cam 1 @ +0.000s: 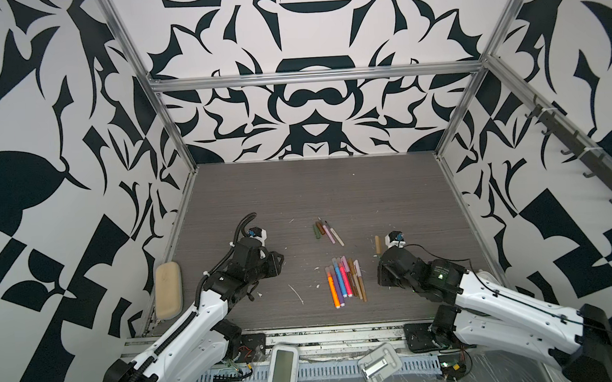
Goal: Open the pen caps
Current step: 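Lift the tan-capped green pen with the right gripper while the left gripper waits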
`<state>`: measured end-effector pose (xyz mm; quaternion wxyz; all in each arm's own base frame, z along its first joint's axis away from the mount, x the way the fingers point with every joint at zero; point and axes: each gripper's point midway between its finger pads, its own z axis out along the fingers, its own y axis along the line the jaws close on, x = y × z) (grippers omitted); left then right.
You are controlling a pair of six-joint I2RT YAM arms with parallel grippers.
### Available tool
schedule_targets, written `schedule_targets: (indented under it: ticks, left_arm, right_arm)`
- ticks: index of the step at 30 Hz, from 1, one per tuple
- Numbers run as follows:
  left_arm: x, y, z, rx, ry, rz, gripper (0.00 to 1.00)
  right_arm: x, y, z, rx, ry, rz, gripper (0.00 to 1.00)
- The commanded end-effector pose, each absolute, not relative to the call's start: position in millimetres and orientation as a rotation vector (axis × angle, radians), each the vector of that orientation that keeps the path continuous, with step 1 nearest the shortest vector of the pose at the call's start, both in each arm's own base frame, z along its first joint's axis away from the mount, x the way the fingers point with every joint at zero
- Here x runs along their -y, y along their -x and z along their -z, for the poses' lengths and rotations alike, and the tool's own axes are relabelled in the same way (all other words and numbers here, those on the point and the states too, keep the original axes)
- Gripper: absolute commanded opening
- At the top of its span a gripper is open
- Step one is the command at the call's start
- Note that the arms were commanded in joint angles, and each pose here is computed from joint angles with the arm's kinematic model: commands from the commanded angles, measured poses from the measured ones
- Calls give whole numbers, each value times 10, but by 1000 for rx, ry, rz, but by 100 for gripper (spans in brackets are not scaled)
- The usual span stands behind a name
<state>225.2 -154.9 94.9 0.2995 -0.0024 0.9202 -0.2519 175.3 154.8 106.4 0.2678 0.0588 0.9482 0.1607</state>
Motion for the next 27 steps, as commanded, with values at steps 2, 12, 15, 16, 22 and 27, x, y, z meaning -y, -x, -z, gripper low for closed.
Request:
schedule_targets:
  ticks: [2, 12, 15, 16, 22, 27]
  left_arm:
    - [1654, -2267, -955, -2442, -71, 628, 38]
    - [1656, -2207, -1088, -2355, -111, 603, 41]
    - [1655, -2187, -1124, -2332, -114, 624, 42]
    - [1657, -2186, -1132, -2328, -114, 629, 42]
    - [1706, -2166, -1136, -2332, -144, 654, 41]
    - [1625, -2170, -1187, -2292, -108, 637, 38]
  right_arm:
    - [-1565, -1789, -1146, -2463, -353, -599, 0]
    - [-1663, -2066, -1436, -2267, -444, -702, 0]
    - [-1825, -2207, -1467, -2253, -319, -660, 0]
    - [-1878, -2244, -1433, -2246, -275, -652, 0]
    - [-1943, -2282, -811, -2280, -153, -573, 0]
    - [-1958, -2312, -1044, -2270, -49, -552, 0]
